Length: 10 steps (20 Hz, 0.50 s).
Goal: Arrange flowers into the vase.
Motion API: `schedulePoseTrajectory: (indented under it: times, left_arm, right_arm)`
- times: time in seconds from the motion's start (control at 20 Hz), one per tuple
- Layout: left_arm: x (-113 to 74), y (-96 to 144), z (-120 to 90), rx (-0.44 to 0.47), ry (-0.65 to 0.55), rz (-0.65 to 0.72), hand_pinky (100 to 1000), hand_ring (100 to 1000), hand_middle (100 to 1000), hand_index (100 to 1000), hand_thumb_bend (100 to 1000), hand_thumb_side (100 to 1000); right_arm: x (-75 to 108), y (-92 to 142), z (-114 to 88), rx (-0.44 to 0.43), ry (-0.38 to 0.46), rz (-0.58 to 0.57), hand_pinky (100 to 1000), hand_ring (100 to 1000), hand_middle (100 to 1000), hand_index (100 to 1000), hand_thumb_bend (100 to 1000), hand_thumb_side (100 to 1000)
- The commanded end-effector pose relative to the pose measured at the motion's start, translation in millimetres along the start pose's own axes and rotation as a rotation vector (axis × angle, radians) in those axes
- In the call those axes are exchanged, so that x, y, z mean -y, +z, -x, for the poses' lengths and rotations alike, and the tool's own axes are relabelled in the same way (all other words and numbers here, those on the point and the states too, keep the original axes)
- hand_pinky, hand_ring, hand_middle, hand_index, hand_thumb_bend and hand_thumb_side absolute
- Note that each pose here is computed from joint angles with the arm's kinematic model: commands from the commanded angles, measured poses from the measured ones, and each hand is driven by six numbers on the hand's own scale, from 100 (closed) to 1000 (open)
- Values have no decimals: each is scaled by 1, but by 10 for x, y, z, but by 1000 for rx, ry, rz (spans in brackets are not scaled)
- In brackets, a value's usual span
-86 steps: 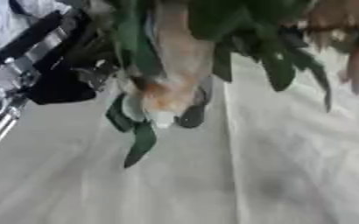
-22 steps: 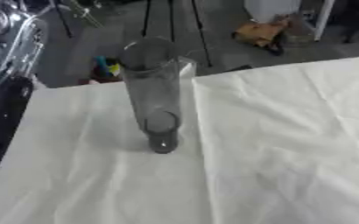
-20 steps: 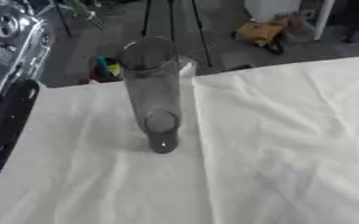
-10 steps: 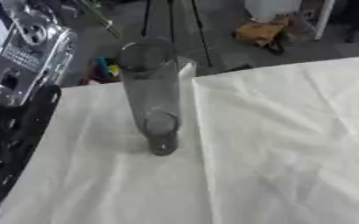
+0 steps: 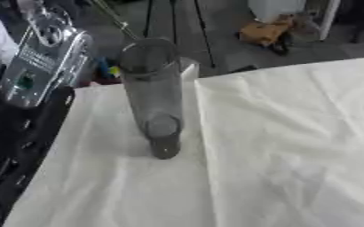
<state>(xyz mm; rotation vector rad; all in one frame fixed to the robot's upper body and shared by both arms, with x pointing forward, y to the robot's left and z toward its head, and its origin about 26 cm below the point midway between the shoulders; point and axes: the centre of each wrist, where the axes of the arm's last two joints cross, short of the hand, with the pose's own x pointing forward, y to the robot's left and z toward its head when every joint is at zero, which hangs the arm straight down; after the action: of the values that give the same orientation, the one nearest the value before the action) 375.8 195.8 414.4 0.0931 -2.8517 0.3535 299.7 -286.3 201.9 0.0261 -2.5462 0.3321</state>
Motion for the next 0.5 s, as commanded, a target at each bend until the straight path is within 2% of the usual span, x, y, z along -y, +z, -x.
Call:
schedulePoseTrajectory:
  times: [0.05,0.5]
  left_arm:
    - [35,-63,-88,38,5,20,100,100,100,119,325,842]
    - [42,-11,-20,15,-12,32,100,100,100,119,314,850]
  right_arm:
    - [1,-64,-65,35,-4,-12,934,813,414,750,100,908]
    - [-1,-66,-64,36,-1,-13,937,815,412,751,100,907]
